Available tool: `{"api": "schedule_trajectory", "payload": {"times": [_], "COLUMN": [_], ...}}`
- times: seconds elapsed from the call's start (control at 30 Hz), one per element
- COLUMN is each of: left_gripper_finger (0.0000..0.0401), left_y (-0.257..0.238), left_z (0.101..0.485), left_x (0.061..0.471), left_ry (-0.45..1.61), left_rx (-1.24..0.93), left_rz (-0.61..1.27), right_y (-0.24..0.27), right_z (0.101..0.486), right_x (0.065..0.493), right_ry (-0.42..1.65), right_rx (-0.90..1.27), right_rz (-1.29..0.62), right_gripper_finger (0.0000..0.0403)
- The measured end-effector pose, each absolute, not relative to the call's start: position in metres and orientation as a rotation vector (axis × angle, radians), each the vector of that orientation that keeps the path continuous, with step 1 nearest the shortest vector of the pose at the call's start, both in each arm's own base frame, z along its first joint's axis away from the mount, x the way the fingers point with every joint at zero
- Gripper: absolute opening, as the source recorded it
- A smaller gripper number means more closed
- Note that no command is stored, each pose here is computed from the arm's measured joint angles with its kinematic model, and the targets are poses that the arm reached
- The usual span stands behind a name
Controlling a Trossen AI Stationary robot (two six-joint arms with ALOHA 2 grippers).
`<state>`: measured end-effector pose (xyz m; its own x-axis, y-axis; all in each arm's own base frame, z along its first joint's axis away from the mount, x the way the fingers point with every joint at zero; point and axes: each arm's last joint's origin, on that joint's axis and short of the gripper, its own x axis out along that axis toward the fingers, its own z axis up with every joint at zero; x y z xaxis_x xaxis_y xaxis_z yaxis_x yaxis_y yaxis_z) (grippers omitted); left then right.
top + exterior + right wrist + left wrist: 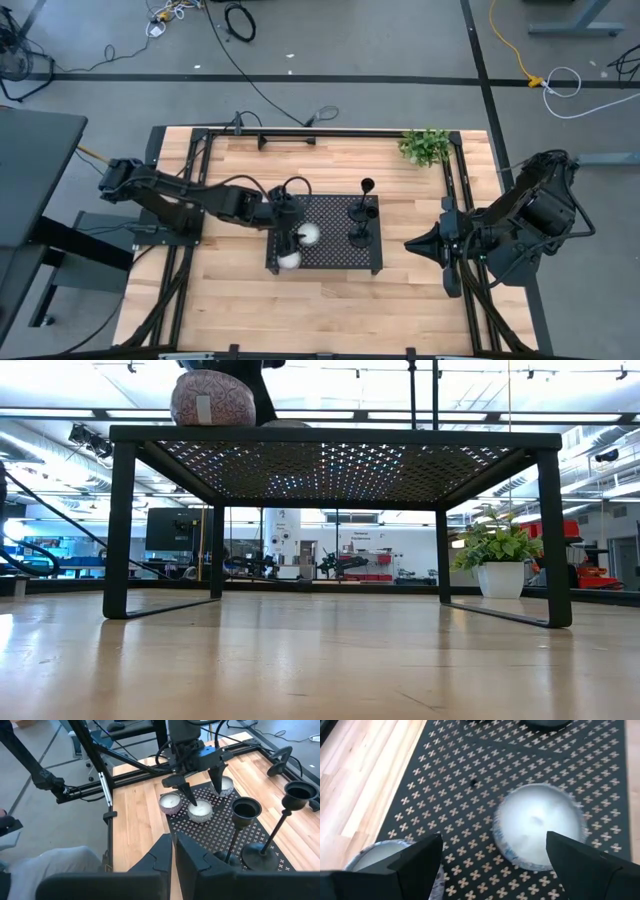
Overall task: Pick & Place candle stick holders
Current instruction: Put the blue patterned scented candle on the shelf aligned with the other scented candles
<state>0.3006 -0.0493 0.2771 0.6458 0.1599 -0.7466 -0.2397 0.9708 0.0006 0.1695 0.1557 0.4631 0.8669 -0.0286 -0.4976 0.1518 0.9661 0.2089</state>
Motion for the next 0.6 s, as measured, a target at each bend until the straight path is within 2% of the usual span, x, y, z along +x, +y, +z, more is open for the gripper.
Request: {"api": "schedule_trajectory", "payload": {"times": [0.6], "left_gripper_finger": [0.0353], "left_y": [-0.0450], "left_z": [0.2819], "left_x": [0.2982], "left_ry": [0.880], "left_rx": [-0.113], "left_rz": [0.245], "right_y": [0.1555], "right_z": [0.4630], "right_x": [0.1693], "right_ry": [0.516], "right_rx": [0.239], "right_rz": [-0.095], "right_gripper_finger": [0.0020]}}
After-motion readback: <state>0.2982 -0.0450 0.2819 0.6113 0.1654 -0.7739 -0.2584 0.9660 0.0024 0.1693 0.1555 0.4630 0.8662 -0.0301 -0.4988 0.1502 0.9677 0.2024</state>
